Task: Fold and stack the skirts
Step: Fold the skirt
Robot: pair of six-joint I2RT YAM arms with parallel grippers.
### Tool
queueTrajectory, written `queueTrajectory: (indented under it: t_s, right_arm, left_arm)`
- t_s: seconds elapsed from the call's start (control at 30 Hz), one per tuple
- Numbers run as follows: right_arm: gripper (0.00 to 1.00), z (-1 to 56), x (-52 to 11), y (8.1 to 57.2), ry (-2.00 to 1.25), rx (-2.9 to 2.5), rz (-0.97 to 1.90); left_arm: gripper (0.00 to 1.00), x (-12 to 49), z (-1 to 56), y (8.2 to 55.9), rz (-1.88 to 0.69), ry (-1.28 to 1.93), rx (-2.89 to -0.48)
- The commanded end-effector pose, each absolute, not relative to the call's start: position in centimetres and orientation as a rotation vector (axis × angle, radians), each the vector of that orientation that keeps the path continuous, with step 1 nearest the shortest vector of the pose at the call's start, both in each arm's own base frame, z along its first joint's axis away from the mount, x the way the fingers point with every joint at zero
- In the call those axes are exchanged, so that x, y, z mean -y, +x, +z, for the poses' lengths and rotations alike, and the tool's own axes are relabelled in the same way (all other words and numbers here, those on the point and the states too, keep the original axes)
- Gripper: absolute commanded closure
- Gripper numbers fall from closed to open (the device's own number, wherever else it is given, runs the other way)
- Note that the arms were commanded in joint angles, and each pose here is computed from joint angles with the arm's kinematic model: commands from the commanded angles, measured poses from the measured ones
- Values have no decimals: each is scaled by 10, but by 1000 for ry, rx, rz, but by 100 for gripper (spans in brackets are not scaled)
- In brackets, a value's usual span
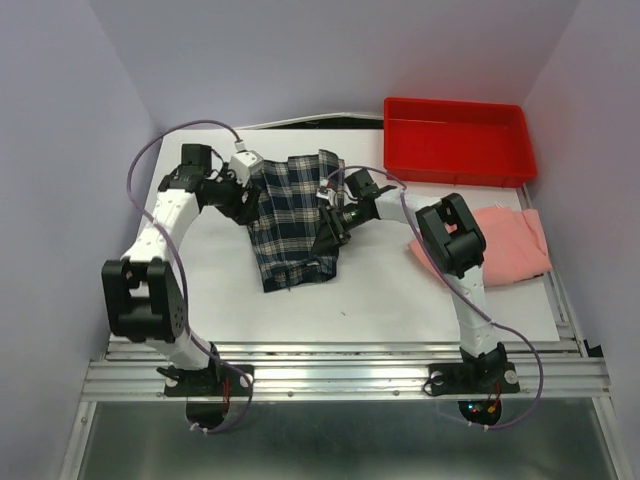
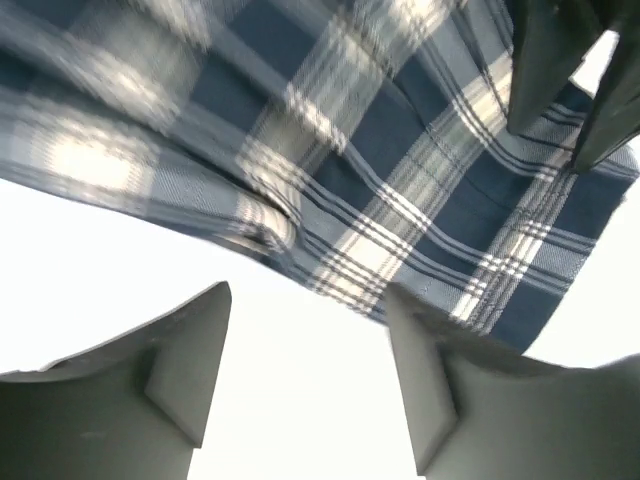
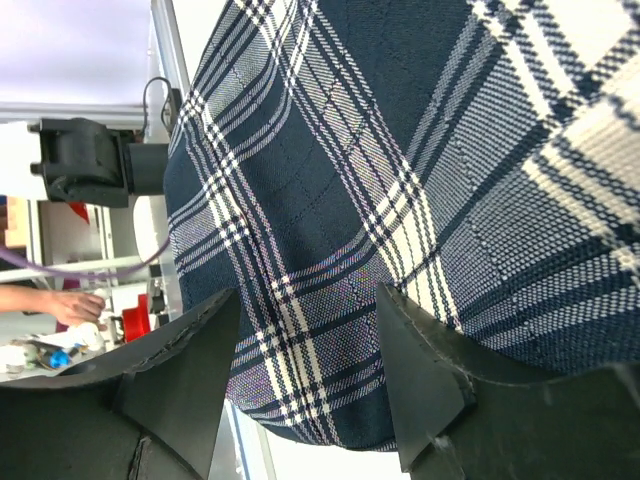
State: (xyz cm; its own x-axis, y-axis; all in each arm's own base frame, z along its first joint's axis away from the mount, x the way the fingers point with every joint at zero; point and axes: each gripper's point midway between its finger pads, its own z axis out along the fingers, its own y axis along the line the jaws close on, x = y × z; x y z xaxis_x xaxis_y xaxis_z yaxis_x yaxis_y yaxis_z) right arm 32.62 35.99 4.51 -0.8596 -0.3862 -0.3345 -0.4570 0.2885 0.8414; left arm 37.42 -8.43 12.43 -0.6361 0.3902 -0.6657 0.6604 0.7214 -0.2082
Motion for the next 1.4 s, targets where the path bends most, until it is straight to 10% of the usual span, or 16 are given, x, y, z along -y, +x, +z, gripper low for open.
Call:
queueTrajectory:
  t_s: [0.0,0.1,0.53,1.37]
  right_arm:
    - [37,6,-351,331,-781,-2571,1453]
    - [36,12,-351,337,-789,-2552,1418]
    - [29,135,-390,340,-871,-2281,1581]
    - [41,-1,-423,282,-740,-2547,1682]
  left_arm:
    - [19,101,180,373,-45,1225,-1949]
    - [2,106,160,348,40,1412,-1791]
    - [2,89,123,293,258,1690,-1389]
    - [2,143,29,228,166,1905,-1112]
